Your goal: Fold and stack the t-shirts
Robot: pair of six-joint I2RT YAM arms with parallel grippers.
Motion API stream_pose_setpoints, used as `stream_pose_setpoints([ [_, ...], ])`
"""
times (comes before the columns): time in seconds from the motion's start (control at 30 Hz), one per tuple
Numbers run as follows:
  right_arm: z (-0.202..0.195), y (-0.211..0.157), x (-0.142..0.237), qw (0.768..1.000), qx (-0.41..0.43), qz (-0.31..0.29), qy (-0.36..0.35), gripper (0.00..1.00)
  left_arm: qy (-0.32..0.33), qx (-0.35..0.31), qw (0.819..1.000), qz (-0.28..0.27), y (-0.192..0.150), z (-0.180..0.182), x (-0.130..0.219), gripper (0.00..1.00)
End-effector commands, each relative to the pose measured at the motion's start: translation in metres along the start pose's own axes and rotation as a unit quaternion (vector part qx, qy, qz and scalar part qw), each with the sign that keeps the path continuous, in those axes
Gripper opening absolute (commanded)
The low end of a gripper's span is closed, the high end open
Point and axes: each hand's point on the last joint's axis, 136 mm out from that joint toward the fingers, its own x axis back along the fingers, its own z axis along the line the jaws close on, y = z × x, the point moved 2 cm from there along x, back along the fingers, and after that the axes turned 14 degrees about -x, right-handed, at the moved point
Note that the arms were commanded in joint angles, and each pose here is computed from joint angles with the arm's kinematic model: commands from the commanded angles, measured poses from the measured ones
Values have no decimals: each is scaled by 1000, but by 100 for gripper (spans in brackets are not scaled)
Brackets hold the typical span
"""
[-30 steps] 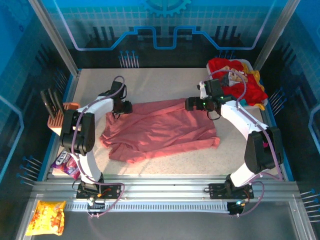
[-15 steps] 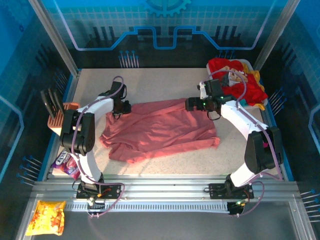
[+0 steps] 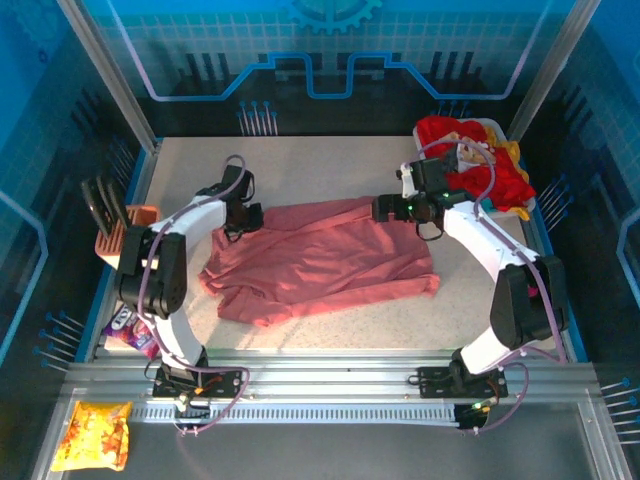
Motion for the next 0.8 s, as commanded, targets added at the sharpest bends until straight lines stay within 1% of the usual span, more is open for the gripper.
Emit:
stream_pose_setpoints([
  [0.0,-1,2,12,1000,0,-5,3,99,-13,6,1000,0,-21,-18,30,0],
  [0.1,-2,0,9,1000,-4,0,4,99,-15,19,1000,-11,-35,-27,45,0],
  [0.2,-2,-1,6,1000,-8,6,5,99,-8,19,1000,-9,-52,-37,53,0],
  [0.27,-4,-1,4,1000,-12,9,-1,99,-5,14,1000,-2,-66,-47,52,0],
  [0.4,-14,4,-1,999,-26,12,-33,99,2,15,1000,23,-94,-57,39,0],
  [0.43,-18,7,-1,998,-34,12,-43,99,4,13,999,31,-100,-59,34,5],
  [0.47,-20,10,-3,998,-42,13,-48,98,8,13,999,42,-105,-60,30,23],
  [0.5,-23,13,-4,997,-49,14,-53,96,12,10,999,51,-108,-60,27,36],
  [0.53,-25,19,-5,997,-52,13,-61,95,20,6,998,57,-110,-60,26,47],
  [0.57,-26,23,-6,996,-52,11,-70,94,28,1,998,55,-110,-60,27,53],
  [0.63,-29,32,-12,995,-52,10,-86,91,29,-3,999,39,-101,-62,35,55],
  [0.77,-43,44,-30,990,-69,25,-118,82,20,-24,1000,-1,-73,-71,58,55],
])
